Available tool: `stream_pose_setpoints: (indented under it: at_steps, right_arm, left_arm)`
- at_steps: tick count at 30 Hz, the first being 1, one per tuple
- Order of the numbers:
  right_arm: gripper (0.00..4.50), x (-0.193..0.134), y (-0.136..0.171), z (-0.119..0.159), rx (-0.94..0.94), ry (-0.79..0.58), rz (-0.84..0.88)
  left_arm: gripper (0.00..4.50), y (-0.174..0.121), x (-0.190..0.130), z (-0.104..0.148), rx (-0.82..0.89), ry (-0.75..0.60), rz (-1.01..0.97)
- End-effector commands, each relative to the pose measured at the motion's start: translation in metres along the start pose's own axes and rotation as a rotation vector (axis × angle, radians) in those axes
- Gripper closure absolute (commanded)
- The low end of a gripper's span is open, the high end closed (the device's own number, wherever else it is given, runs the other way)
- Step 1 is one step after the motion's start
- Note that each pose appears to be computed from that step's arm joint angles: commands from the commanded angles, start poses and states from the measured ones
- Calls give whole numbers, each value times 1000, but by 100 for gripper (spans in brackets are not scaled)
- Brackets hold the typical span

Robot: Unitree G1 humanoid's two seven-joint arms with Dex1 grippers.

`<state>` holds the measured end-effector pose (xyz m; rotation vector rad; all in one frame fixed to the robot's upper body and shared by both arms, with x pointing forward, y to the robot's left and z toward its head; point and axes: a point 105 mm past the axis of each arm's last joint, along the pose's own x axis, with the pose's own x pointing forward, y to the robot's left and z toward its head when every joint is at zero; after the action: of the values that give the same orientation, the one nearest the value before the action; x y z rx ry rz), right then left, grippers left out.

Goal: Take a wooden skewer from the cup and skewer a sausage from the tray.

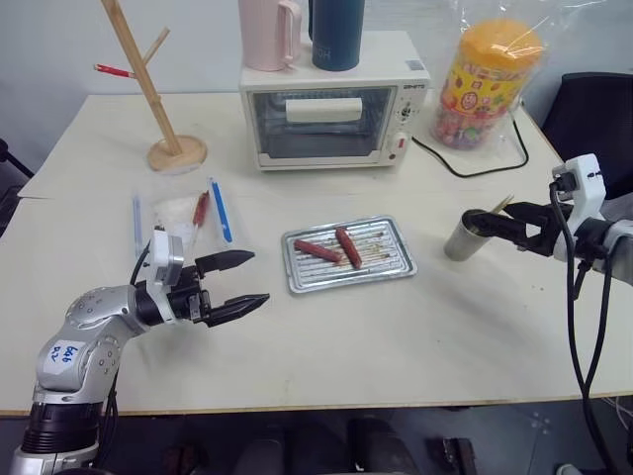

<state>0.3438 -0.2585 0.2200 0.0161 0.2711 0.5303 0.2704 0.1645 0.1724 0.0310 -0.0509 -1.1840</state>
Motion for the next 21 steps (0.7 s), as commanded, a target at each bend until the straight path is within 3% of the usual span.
stream_pose_setpoints:
  at_steps: [1, 21]
  right_arm:
    - [0, -7, 11, 18, -37, -46, 42]
    - [0, 18, -1, 13, -73, -91, -2]
  left_arm:
    - [5, -2, 0, 10, 46, -24, 0]
    - [5, 0, 4, 8, 42, -36, 1]
